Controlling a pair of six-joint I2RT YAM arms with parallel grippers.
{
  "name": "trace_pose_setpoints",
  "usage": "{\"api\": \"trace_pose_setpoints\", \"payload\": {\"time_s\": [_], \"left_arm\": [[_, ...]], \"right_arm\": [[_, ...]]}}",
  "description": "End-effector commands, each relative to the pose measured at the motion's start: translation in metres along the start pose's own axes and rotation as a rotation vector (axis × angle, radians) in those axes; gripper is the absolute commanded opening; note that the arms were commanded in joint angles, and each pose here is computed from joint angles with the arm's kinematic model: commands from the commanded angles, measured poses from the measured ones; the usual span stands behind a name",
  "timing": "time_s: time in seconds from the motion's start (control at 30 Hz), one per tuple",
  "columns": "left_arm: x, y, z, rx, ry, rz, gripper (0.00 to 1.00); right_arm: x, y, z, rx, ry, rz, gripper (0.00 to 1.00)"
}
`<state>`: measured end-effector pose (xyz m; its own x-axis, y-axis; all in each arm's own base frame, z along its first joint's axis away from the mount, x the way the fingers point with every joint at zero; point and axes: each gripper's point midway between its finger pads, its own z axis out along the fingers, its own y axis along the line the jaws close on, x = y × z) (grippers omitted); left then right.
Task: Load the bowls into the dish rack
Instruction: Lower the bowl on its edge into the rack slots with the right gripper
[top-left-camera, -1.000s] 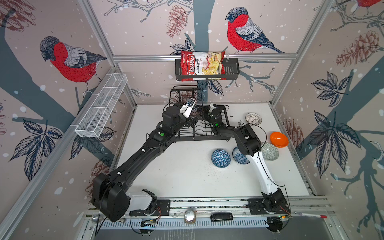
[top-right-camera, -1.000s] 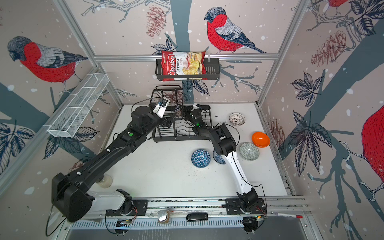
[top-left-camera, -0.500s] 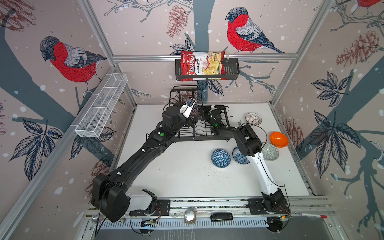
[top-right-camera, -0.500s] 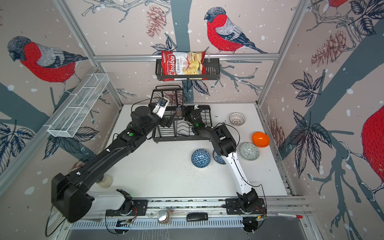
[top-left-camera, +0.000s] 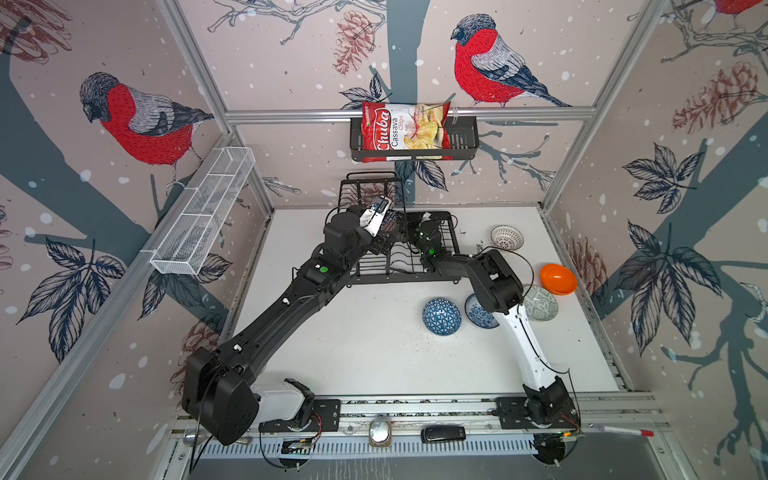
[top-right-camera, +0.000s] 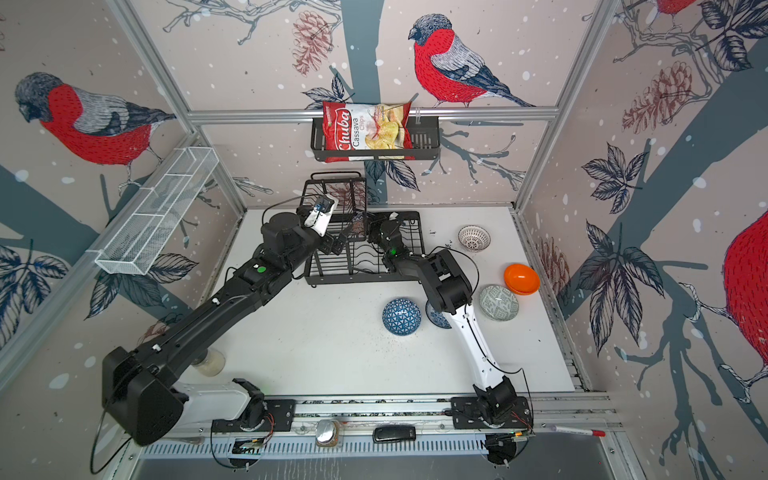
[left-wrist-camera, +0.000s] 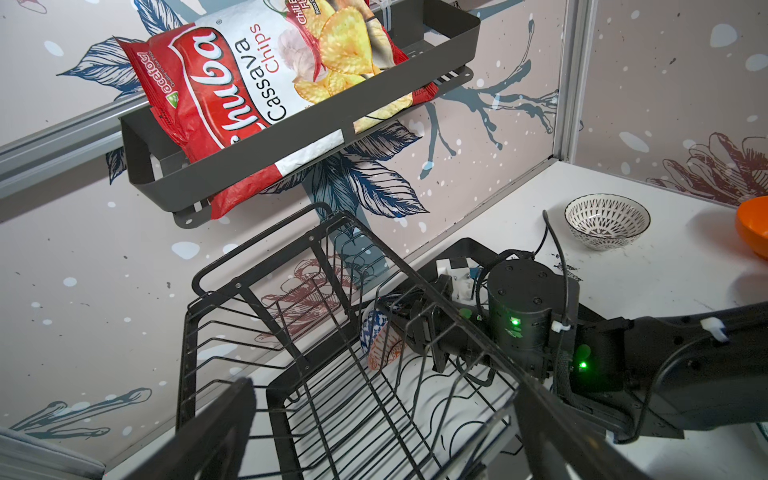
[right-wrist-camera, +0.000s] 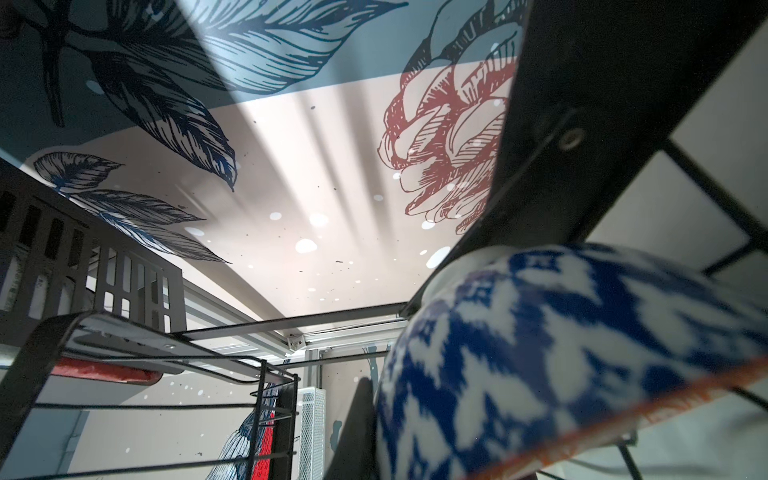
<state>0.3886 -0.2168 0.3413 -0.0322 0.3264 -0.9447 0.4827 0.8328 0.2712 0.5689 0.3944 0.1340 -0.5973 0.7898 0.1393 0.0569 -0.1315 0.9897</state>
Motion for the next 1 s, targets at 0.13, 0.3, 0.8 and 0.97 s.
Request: {"api": "trace_pose_setpoints", "payload": {"time_s": [0.13, 0.3, 0.8, 0.97], "left_arm": [[-0.012, 0.005, -0.002, -0.022, -0.047, -0.007, 0.97], [-0.013, 0.005, -0.002, -0.021, -0.049, -0.01, 0.97], [-0.013, 0.005, -0.002, -0.019, -0.051, -0.013, 0.97], [-0.014, 0.005, -0.003, -0.02, -0.051, -0.013, 0.97]], "right_arm": [[0.008, -0.016, -0.004, 0.053, -0.003, 0.119, 0.02], [0.01, -0.016, -0.003, 0.06, -0.012, 0.136, 0.04], [0.007, -0.018, -0.005, 0.111, -0.051, 0.178, 0.07], [0.006, -0.02, -0.003, 0.122, -0.059, 0.182, 0.09]]}}
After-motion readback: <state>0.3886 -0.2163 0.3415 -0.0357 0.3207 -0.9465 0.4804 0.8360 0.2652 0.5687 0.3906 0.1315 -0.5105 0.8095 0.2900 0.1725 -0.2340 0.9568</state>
